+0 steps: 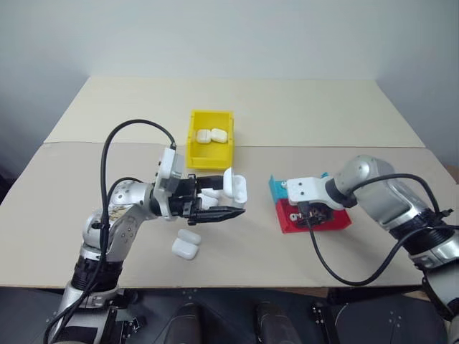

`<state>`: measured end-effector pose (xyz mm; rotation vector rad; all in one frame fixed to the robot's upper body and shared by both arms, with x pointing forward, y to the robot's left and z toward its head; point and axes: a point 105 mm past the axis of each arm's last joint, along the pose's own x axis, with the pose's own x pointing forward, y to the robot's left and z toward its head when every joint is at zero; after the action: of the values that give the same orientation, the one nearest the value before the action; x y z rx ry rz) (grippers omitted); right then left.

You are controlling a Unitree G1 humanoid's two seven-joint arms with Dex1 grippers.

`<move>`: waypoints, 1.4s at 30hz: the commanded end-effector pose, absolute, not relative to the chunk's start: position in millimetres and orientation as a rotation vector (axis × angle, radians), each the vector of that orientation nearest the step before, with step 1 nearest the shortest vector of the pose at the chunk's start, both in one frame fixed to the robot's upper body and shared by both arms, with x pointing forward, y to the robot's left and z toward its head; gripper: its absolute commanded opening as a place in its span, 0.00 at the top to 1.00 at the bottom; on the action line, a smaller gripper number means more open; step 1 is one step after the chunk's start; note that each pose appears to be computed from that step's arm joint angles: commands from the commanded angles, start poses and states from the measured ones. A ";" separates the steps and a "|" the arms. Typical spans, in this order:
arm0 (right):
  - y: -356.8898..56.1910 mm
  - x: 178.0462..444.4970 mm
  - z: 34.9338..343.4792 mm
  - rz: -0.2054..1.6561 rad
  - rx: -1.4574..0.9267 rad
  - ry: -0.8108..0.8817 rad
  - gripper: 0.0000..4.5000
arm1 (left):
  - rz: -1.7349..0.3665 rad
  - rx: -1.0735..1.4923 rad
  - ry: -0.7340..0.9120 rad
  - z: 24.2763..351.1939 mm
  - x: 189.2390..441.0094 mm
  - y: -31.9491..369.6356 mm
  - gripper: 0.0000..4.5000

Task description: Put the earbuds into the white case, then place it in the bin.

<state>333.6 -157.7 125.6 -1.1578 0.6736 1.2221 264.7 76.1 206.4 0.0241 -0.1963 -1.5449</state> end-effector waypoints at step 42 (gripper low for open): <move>-120.7 264.4 293.9 1.238 0.048 -0.232 0.85 | -1.615 -0.016 -0.333 240.6 276.3 52.6 0.39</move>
<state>276.7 -124.5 274.4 0.0385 -0.1422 1.2219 277.6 57.0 230.1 -0.0413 -0.2777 -1.5930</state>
